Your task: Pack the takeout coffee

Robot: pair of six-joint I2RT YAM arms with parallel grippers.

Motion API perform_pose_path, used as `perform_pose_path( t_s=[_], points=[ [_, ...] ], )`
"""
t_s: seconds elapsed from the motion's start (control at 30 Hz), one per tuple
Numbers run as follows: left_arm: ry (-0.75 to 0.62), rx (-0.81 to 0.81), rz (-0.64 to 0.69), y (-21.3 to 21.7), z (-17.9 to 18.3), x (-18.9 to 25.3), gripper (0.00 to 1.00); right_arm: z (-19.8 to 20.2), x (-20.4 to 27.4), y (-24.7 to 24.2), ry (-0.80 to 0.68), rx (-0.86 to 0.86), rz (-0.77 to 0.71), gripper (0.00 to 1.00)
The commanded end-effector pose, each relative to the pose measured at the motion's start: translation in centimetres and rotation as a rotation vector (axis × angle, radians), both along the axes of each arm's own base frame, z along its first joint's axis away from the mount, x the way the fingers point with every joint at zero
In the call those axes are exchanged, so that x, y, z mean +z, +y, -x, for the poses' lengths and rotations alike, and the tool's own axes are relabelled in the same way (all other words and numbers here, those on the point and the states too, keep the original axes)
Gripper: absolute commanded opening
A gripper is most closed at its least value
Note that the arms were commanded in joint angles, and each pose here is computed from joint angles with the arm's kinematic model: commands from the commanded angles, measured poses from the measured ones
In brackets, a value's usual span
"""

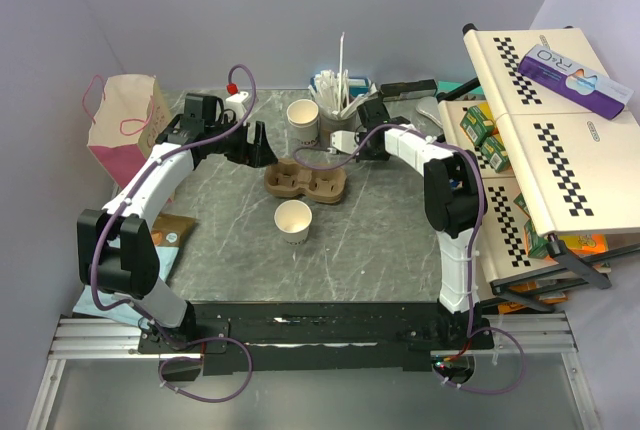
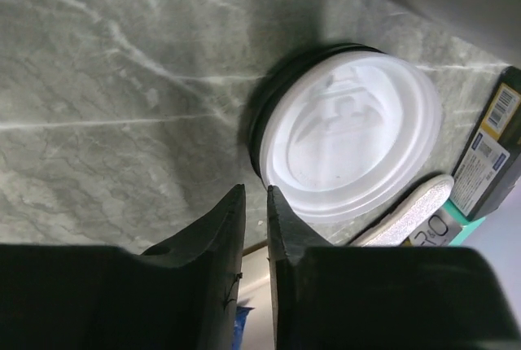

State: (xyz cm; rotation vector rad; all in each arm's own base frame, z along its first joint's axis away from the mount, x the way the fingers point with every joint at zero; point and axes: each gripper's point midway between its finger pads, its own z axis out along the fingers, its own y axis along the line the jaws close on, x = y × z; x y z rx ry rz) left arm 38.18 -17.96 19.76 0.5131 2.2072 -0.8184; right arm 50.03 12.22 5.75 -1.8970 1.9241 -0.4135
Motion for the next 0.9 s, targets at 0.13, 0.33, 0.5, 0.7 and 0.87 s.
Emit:
perform_pose_path(
  t_s=[0.13, 0.33, 0.5, 0.7, 0.87],
  points=[
    [-0.06, -0.013, 0.022, -0.5, -0.5, 1.9, 0.87, -1.7, 3.1, 0.1, -0.077, 0.057, 0.037, 0.24],
    [-0.064, -0.01, 0.017, -0.4, -0.6, 1.8, 0.87, -1.8, 3.0, 0.0, -0.066, 0.08, 0.047, 0.2],
    [-0.063, -0.01, 0.02, -0.4, -0.7, 1.8, 0.87, -1.5, 2.4, -0.2, -0.024, 0.084, 0.052, 0.19],
    [-0.067, -0.008, 0.015, -0.3, -0.6, 1.9, 0.87, -1.3, 2.5, 0.0, -0.014, 0.094, 0.049, 0.19],
    [-0.066, -0.008, 0.016, -0.3, -0.5, 1.8, 0.87, 0.0, 2.9, 0.1, 0.044, 0.118, 0.032, 0.18]
  ],
)
